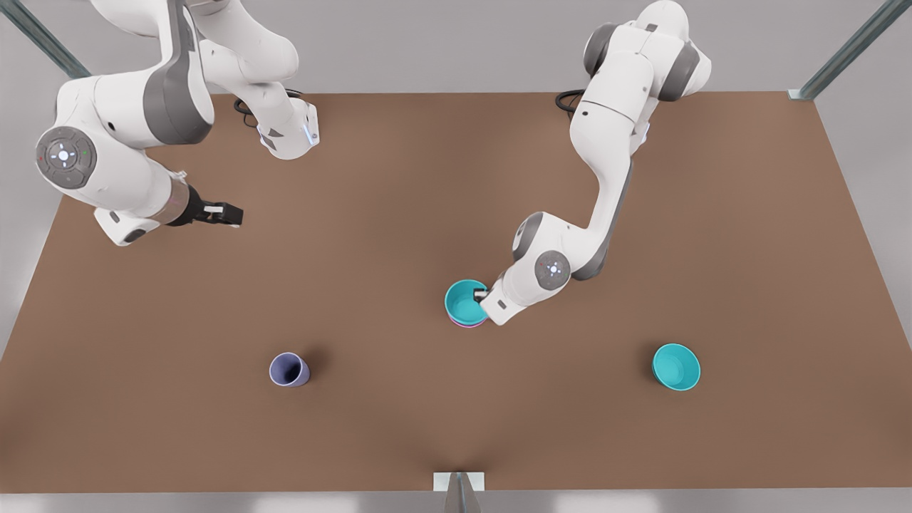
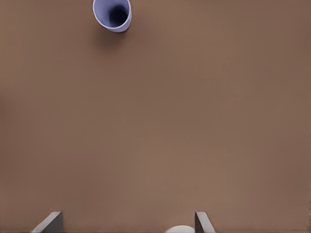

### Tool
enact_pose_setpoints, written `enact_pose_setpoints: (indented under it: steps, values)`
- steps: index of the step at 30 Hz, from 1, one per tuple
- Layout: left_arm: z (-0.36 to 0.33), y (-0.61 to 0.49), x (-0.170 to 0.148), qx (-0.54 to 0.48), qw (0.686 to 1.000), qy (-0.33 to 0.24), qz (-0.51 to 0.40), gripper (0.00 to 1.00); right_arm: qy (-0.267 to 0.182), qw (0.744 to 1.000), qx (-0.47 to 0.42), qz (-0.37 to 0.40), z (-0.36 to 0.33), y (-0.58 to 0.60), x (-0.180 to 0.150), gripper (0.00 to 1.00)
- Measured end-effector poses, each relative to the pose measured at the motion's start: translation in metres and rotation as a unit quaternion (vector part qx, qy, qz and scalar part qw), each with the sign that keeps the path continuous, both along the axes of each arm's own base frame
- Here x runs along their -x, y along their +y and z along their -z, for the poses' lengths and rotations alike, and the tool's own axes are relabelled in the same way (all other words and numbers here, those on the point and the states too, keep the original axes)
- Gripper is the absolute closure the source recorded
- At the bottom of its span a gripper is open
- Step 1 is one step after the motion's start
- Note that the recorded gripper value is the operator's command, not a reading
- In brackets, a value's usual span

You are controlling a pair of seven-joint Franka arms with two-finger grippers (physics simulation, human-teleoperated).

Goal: Stack the blue bowl on the pink bowl

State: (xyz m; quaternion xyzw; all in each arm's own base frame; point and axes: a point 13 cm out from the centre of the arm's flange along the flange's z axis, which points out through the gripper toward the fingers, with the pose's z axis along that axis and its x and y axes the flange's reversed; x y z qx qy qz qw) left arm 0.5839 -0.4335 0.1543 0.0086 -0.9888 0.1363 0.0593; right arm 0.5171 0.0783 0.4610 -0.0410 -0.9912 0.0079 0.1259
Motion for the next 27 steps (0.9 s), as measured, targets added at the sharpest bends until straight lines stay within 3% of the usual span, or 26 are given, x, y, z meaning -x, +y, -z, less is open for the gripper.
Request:
enact_pose_setpoints:
  steps: [9,24,25,26,27]
  values:
    - [0.027,-0.013,0.042,-0.024,0.995,0.07,-0.059,0.79,0.015,0.999,0.012,-0.049,0.015,0.036,-0.002,0.0]
    - [0.025,0.0,0.028,-0.031,0.985,0.089,-0.145,0.78,0.026,0.998,0.018,-0.058,0.023,0.036,-0.003,0.0]
    - [0.025,0.0,0.028,-0.03,0.984,0.09,-0.148,0.11,0.026,0.998,0.018,-0.058,0.024,0.036,-0.003,0.0]
    - [0.025,-0.001,0.027,-0.029,0.984,0.09,-0.151,0.0,0.027,0.998,0.018,-0.059,0.025,0.037,-0.003,0.0]
    - [0.025,-0.002,0.027,-0.026,0.984,0.092,-0.153,0.0,0.028,0.998,0.018,-0.059,0.026,0.037,-0.003,0.0]
